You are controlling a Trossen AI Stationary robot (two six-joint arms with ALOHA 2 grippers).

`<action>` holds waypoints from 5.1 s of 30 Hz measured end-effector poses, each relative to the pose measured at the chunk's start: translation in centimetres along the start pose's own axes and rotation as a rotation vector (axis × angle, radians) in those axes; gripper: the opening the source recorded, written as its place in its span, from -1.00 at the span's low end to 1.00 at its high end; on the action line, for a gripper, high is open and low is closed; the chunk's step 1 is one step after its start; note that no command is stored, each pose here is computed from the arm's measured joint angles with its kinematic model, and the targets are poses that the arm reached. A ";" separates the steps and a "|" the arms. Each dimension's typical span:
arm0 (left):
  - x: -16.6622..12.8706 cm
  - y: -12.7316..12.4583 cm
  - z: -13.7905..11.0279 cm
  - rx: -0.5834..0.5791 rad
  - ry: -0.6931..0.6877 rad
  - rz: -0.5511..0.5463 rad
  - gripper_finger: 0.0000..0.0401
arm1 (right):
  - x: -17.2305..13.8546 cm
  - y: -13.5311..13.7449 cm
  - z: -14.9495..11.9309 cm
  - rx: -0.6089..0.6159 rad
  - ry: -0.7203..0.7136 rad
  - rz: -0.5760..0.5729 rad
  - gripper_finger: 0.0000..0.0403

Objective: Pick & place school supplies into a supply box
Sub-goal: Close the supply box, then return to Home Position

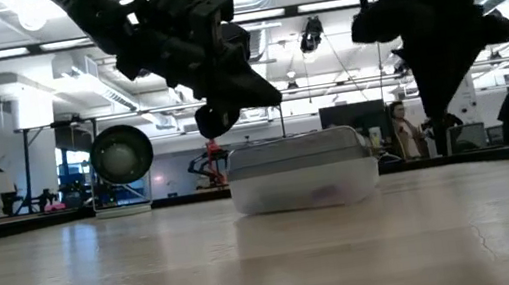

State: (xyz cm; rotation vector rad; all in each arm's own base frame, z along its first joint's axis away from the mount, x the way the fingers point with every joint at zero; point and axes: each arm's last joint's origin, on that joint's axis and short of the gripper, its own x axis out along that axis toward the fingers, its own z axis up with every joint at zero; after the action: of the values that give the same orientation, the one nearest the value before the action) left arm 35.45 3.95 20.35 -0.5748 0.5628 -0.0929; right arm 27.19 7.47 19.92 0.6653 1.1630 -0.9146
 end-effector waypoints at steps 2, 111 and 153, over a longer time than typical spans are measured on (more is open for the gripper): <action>0.0 0.0 0.0 0.001 -0.003 -0.001 -0.96 | -0.5 0.1 0.1 0.011 0.005 0.026 -0.96; -16.6 -9.0 -7.5 0.225 -0.596 -0.342 -0.96 | -14.5 -8.3 0.8 -0.388 -0.745 1.000 -0.74; -19.9 -1.6 -15.4 0.286 -0.691 -0.187 -0.96 | -4.1 -16.7 -1.5 -0.245 -1.049 0.967 -0.74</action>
State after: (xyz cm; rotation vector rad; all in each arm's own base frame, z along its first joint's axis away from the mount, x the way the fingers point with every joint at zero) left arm 10.64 -0.24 20.03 -0.3447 -0.1766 -0.1399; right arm 11.39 1.54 23.68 0.3607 -0.0539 -0.1735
